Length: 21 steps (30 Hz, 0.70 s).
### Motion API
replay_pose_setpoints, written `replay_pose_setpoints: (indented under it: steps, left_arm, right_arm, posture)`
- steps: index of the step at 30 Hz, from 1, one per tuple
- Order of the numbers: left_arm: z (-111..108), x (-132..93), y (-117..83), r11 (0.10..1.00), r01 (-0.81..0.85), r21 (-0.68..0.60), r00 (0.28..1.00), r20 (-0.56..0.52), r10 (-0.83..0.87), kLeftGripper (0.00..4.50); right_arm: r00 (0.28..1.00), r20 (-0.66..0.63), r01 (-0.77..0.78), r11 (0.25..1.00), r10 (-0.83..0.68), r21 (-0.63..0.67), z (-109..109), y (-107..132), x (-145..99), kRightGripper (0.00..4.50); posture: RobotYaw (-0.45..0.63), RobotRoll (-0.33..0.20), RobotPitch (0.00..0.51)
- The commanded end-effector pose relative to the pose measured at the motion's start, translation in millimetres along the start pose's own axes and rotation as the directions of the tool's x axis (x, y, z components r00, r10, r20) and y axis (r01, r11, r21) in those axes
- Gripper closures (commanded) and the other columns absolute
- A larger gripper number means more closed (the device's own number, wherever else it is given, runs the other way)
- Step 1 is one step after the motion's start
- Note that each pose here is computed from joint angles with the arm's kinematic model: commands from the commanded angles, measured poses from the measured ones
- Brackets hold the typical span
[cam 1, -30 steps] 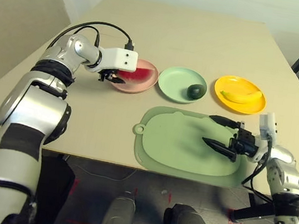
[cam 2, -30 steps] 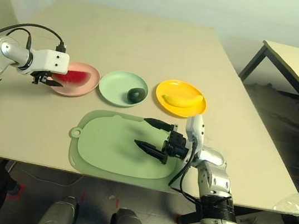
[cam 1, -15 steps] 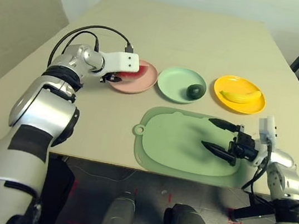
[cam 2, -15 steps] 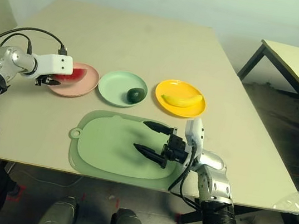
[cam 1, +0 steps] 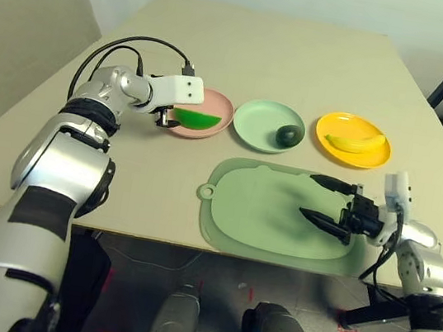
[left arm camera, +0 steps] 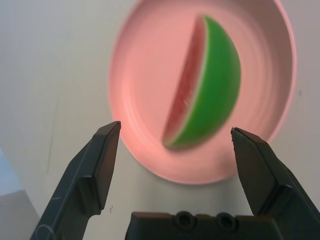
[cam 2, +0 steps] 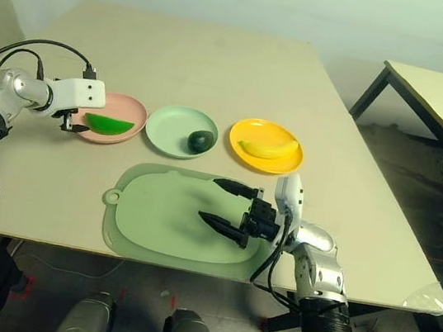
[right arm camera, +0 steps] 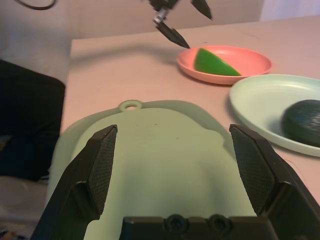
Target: Place the fruits into color-matched plates.
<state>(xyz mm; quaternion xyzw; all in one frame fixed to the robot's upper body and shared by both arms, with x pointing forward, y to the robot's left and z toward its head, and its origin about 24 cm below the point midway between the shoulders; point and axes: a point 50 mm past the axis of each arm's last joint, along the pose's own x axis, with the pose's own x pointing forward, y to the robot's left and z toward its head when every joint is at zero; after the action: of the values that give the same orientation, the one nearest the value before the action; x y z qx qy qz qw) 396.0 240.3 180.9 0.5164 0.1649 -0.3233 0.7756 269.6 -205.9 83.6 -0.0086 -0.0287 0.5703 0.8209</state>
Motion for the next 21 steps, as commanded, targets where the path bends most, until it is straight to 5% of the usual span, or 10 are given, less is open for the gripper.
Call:
replay_pose_setpoints:
  steps: [1, 7, 11, 16, 21]
  left_arm:
    - [8.1, -11.4, 12.3, 0.994, -0.046, -0.095, 0.988, 0.142, 0.059, 0.02]
    - [-5.2, -26.4, 9.8, 0.926, -0.104, -0.362, 0.92, 0.319, 0.228, 0.02]
    - [-27.6, -38.1, -19.4, 0.777, -0.157, -0.609, 0.828, 0.347, 0.44, 0.02]
    - [-39.3, -53.2, -73.5, 0.54, -0.196, -0.818, 0.73, 0.246, 0.638, 0.02]
    - [-47.4, -62.3, -103.1, 0.315, -0.254, -0.914, 0.668, 0.07, 0.741, 0.02]
  right_arm:
    - [0.997, -0.007, 0.07, 0.997, -0.07, -0.008, 1.8, -8.1, -6.3, 0.0]
    - [0.977, -0.031, 0.211, 0.977, -0.211, -0.01, 0.9, -17.8, -21.7, 0.0]
    - [0.92, -0.048, 0.39, 0.921, -0.389, 0.005, -4.9, -27.3, -46.5, 0.0]
    - [0.803, -0.076, 0.595, 0.802, -0.591, 0.05, -15.7, -32.1, -89.8, 0.0]
    - [0.664, -0.116, 0.747, 0.663, -0.739, 0.057, -23.0, -35.9, -131.7, 0.0]
  posture:
    - [0.04, 0.0, 0.019]
    - [0.05, 0.0, 0.04]
    - [0.06, 0.0, 0.047]
    - [0.07, 0.0, 0.06]
    - [0.08, 0.0, 0.069]
